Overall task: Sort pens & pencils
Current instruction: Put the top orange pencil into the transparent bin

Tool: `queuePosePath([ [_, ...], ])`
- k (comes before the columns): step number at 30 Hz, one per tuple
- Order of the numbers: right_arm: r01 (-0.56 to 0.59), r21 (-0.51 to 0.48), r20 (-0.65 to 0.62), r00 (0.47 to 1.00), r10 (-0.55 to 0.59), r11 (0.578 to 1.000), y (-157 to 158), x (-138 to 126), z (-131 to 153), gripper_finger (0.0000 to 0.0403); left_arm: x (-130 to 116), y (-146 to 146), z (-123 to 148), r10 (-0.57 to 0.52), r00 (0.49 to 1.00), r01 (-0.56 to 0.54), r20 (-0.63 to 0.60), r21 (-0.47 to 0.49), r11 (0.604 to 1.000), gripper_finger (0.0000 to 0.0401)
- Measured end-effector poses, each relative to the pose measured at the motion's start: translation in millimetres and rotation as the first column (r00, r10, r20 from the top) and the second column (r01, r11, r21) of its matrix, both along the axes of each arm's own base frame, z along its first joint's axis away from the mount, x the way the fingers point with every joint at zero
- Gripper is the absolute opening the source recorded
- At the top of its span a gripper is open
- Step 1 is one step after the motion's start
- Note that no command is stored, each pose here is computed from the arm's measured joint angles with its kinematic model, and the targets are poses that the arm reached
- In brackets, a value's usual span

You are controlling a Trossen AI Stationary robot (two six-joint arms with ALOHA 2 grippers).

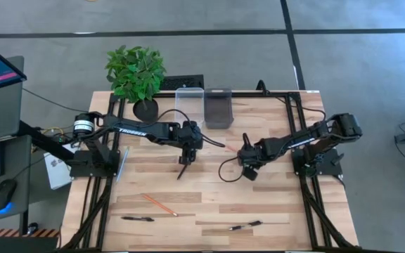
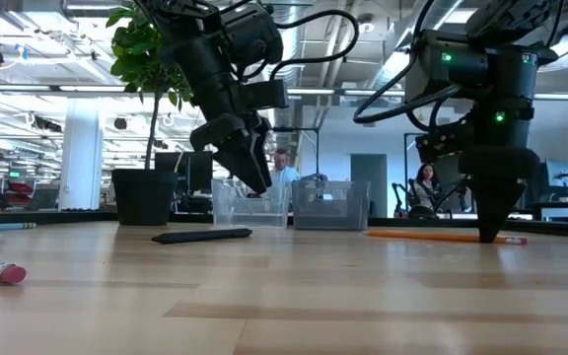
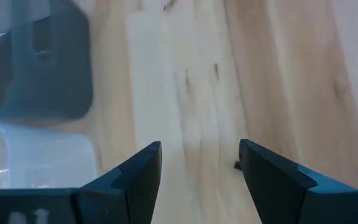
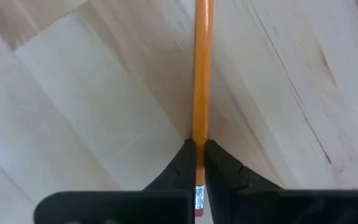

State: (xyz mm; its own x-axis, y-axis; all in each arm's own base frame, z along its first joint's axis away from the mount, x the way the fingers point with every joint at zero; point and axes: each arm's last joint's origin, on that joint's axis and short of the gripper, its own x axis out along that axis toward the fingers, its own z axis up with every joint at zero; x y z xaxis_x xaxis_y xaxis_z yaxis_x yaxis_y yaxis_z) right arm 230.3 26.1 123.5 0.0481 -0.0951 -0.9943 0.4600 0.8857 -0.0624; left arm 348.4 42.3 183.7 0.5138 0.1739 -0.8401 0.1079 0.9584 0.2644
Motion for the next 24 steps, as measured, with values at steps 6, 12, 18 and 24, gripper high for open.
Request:
queuePosePath([
  [6, -0.038, -0.008, 0.041, 0.998, 0.038, 0.999, 1, 3, -1, 0.0034, 0, -3, 0, -0.026, 1.000, 0.028, 0.015, -0.108, 0.994, 0.0208],
  [12, -0.047, -0.018, 0.099, 0.994, 0.048, 0.999, 1, 9, 0, 0.0035, 0, -10, -1, -0.033, 0.999, 0.034, 0.011, -0.144, 0.989, 0.0208],
  [18, -0.132, -0.012, 0.254, 0.958, 0.131, 0.991, 4, 25, 1, 0.0031, -1, -19, -2, -0.061, 0.998, 0.058, -0.013, -0.147, 0.987, 0.0208],
  [24, -0.195, -0.019, 0.359, 0.914, 0.189, 0.981, 1, 45, -10, 0.0020, -3, -22, -3, -0.065, 0.997, 0.059, -0.035, -0.152, 0.987, 0.0208],
])
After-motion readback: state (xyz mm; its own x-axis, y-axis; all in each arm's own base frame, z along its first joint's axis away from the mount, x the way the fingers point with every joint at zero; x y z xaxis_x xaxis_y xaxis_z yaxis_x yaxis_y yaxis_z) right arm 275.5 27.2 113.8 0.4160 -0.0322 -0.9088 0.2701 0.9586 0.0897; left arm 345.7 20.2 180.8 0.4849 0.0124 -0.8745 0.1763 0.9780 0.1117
